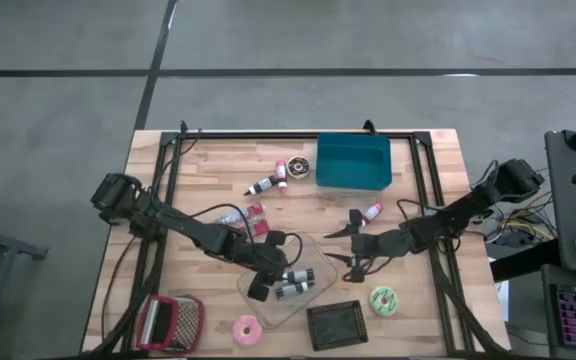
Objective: Pick & Place Food Item
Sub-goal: Put the black food coloring bottle into the transparent bin
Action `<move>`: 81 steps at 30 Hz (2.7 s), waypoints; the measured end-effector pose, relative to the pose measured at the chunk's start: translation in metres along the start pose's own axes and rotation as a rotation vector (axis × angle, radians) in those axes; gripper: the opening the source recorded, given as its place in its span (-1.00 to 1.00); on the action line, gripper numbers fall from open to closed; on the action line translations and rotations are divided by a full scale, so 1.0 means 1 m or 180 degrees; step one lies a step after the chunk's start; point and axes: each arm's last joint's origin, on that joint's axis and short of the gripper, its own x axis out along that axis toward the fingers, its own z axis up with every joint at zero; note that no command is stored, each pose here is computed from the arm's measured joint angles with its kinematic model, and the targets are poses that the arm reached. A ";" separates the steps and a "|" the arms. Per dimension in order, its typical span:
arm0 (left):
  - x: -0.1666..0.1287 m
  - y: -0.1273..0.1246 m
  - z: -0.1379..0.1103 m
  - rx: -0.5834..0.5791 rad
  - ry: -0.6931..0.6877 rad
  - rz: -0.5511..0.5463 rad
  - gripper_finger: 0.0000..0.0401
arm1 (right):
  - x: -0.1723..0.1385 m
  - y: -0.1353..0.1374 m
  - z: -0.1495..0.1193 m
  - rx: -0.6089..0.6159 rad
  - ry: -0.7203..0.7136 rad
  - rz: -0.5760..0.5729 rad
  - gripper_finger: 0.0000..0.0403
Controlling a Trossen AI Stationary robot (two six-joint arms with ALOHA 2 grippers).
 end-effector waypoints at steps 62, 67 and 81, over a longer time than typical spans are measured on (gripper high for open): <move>-0.109 0.088 -0.108 -0.1802 -0.0479 0.1913 -0.20 | 0.005 -0.003 0.005 -0.0178 0.0334 -0.0115 0.03; -0.099 0.112 -0.107 -0.1897 -0.0165 0.1725 -0.20 | 0.005 -0.002 0.005 -0.0185 0.0350 -0.0104 0.03; -0.088 0.145 -0.067 -0.1172 0.0101 0.2037 -0.20 | 0.004 -0.003 0.002 -0.0207 0.0412 -0.0101 0.03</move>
